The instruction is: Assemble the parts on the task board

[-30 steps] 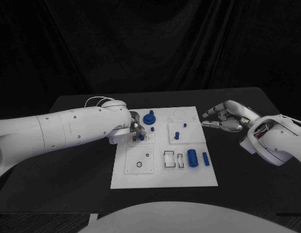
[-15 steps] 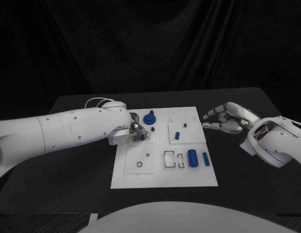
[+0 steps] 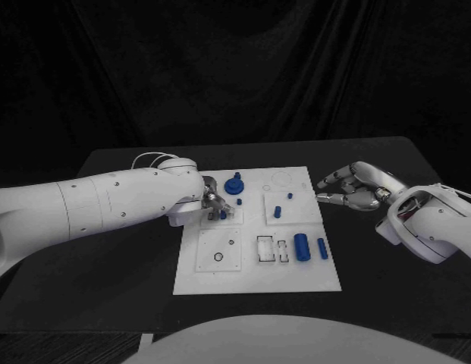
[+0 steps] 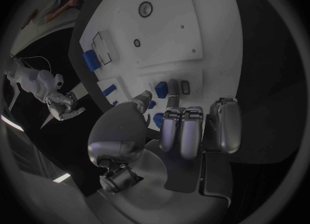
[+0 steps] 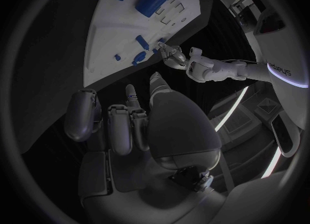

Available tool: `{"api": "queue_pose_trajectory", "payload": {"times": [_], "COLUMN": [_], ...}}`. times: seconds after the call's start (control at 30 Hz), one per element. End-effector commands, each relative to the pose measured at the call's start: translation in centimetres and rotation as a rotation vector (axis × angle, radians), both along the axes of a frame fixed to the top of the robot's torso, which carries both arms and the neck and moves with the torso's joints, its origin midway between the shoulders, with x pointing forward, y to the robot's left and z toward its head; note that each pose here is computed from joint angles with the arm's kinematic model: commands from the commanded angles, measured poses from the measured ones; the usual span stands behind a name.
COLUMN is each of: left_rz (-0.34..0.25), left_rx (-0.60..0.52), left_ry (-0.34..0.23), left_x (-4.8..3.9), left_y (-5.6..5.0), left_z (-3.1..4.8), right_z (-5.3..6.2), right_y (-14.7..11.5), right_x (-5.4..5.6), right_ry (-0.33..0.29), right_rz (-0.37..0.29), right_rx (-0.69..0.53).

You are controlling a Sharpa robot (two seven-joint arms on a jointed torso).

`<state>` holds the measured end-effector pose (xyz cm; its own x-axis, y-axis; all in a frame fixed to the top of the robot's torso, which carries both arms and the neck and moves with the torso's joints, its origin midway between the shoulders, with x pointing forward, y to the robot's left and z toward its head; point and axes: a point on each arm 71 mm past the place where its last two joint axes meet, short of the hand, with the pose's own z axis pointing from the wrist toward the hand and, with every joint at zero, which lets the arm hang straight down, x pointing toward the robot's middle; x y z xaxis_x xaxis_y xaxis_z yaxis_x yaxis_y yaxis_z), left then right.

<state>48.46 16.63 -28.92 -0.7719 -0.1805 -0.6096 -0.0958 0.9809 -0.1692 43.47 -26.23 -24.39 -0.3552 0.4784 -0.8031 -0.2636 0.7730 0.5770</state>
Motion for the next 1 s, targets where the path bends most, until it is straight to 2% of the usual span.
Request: {"api": "queue_pose_trajectory", "payload": {"times": [0.03,0.17,0.27,0.33,0.37,0.53,0.57,0.67,0.8,0.9,1.0], "left_rz": [0.001,0.02,0.032,0.039,0.04,0.045,0.047,0.057,0.068,0.074,0.084], "left_rx": [-0.041,-0.104,-0.137,-0.152,-0.154,-0.196,-0.213,-0.223,-0.196,-0.158,-0.127], "left_ry": [-0.031,-0.098,-0.147,-0.181,-0.188,-0.286,-0.325,-0.368,-0.368,-0.333,-0.3], "left_x": [-0.11,-0.26,-0.16,0.13,0.2,1.33,1.81,2.58,3.61,4.25,4.75], "left_y": [-0.1,0.3,0.8,1.2,1.3,2.2,2.5,3.2,3.9,4.5,5.0], "left_z": [0.17,0.82,1.86,2.99,3.23,6.31,7.33,8.44,8.78,8.39,7.55], "right_z": [-0.1,-0.1,-0.1,-0.1,-0.1,-0.1,-0.1,0.0,0.0,0.0,0.0], "right_y": [-0.2,-0.4,-0.6,-0.7,-0.7,-0.7,-0.7,-0.6,-0.5,-0.5,-0.5], "right_x": [-0.1,-0.1,-0.1,-0.1,-0.1,-0.1,-0.1,-0.1,-0.1,-0.2,-0.2], "right_ry": [0.006,0.003,0.003,0.004,0.004,0.002,-0.001,-0.006,-0.01,-0.01,-0.009], "right_rz": [-0.009,-0.014,-0.018,-0.02,-0.02,-0.02,-0.017,-0.011,-0.007,-0.006,-0.006], "right_rx": [-0.008,-0.008,-0.01,-0.011,-0.011,-0.011,-0.01,-0.006,-0.003,-0.002,-0.002]}}
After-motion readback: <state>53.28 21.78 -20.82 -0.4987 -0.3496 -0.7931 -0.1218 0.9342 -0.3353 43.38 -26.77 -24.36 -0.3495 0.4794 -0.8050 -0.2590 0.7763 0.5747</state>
